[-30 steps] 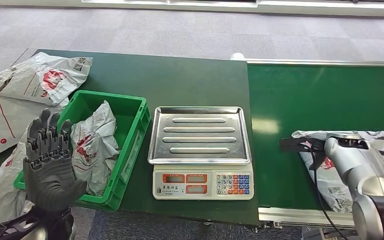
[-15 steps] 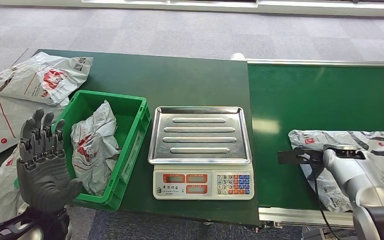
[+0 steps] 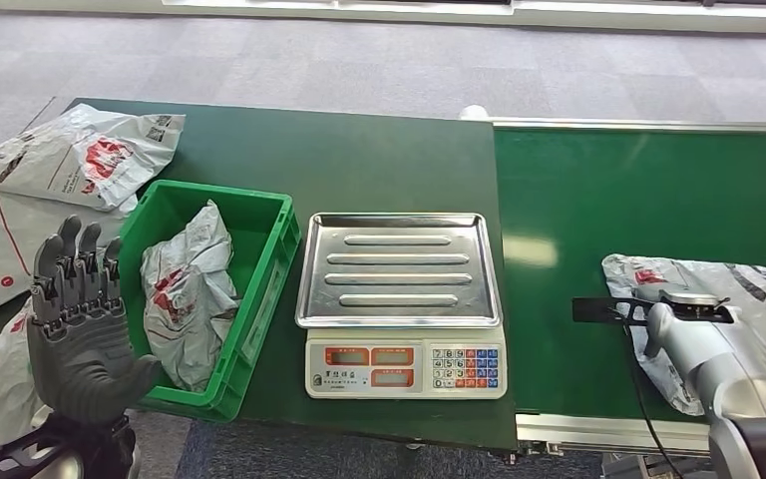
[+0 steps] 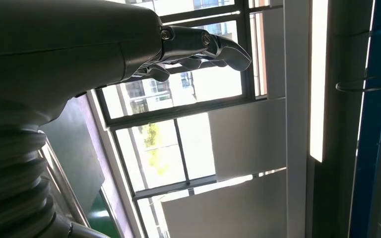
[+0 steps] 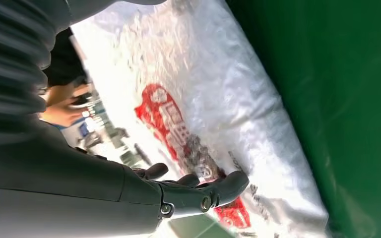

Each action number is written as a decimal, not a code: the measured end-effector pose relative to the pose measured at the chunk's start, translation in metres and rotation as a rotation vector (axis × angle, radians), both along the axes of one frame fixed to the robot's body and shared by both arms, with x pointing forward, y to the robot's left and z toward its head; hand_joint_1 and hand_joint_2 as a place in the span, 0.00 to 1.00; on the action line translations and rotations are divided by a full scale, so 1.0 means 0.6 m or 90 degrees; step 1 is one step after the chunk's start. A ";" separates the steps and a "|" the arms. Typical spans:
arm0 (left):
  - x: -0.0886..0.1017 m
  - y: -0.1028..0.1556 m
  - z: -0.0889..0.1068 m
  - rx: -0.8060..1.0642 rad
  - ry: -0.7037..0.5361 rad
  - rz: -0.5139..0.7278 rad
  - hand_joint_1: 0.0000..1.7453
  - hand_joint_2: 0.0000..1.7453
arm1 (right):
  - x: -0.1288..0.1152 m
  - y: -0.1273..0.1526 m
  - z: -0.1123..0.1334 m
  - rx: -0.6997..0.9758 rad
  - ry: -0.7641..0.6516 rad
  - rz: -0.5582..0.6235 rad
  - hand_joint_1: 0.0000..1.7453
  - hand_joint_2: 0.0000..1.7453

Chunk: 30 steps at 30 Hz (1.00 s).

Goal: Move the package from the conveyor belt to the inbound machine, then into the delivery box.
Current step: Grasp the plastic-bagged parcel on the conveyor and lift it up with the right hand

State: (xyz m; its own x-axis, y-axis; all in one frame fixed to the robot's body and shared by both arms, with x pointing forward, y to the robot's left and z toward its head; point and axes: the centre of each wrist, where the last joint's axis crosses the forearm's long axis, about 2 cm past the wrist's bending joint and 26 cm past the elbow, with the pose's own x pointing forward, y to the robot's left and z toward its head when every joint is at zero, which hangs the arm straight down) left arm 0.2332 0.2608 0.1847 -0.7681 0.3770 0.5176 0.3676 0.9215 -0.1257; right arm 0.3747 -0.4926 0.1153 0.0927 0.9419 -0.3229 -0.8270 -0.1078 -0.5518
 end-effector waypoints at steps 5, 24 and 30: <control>0.002 0.001 0.001 -0.001 -0.001 0.004 0.00 1.00 | -0.012 -0.012 -0.007 0.044 0.020 0.011 0.51 1.00; -0.004 0.007 0.012 0.001 -0.017 0.014 0.00 1.00 | -0.005 -0.006 -0.001 0.138 0.029 0.085 1.00 1.00; -0.005 0.012 0.014 0.002 -0.019 0.023 0.00 1.00 | 0.000 -0.002 0.003 0.130 0.015 0.096 1.00 1.00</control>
State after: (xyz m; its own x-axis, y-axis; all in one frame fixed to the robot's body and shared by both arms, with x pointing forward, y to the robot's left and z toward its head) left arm 0.2299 0.2681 0.1929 -0.7968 0.3464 0.4951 0.3371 0.9348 -0.1116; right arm 0.3745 -0.4940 0.1171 -0.0595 0.9904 -0.1249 -0.8230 -0.1195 -0.5553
